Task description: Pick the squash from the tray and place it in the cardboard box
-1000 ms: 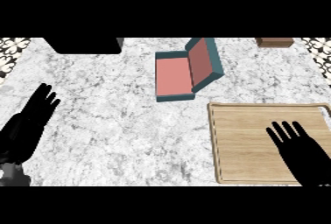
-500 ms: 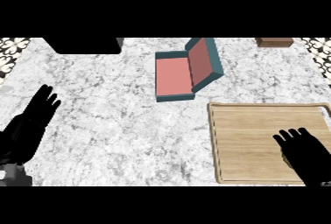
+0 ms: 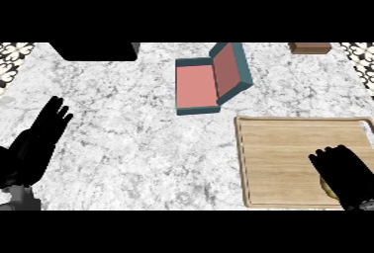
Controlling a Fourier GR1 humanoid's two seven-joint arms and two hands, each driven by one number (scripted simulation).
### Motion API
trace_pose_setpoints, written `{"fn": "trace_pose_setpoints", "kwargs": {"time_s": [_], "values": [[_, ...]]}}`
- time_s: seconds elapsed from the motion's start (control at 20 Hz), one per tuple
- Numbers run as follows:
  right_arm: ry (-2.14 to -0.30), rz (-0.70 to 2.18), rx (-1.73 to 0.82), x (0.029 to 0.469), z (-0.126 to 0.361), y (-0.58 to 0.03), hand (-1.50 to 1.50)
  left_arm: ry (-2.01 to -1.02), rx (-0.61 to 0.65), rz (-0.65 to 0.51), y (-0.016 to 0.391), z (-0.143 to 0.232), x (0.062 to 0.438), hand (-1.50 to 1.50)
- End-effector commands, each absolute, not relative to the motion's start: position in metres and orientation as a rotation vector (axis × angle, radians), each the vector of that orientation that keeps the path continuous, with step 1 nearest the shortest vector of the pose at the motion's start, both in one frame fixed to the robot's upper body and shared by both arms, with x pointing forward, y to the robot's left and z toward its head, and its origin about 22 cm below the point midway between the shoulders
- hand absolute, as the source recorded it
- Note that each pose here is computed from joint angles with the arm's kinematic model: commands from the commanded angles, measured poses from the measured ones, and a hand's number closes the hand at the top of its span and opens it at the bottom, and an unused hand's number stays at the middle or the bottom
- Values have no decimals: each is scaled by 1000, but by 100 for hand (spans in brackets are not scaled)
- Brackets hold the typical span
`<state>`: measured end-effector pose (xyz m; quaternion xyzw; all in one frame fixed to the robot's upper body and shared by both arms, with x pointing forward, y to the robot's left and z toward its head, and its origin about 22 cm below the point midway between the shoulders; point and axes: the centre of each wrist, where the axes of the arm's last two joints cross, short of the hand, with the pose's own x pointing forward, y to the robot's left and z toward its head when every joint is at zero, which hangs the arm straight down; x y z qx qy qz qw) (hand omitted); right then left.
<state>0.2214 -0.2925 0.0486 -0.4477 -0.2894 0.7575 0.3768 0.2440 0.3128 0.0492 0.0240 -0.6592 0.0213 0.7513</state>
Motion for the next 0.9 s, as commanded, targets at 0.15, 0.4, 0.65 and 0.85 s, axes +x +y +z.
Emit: {"fn": "trace_pose_setpoints", "kwargs": {"time_s": [0.15,0.4,0.65,0.85], "values": [[-809,1650,-1035,252,43,-203,150,-1457,16,11,296,53,247,0],[-827,1296,-992,269,50,-184,150,-1480,3,-4,303,61,253,0],[-824,1075,-1144,301,83,-171,150,-1493,-39,-57,292,64,259,0],[-883,907,-1264,324,122,-147,150,-1490,-73,-87,282,63,264,0]]}}
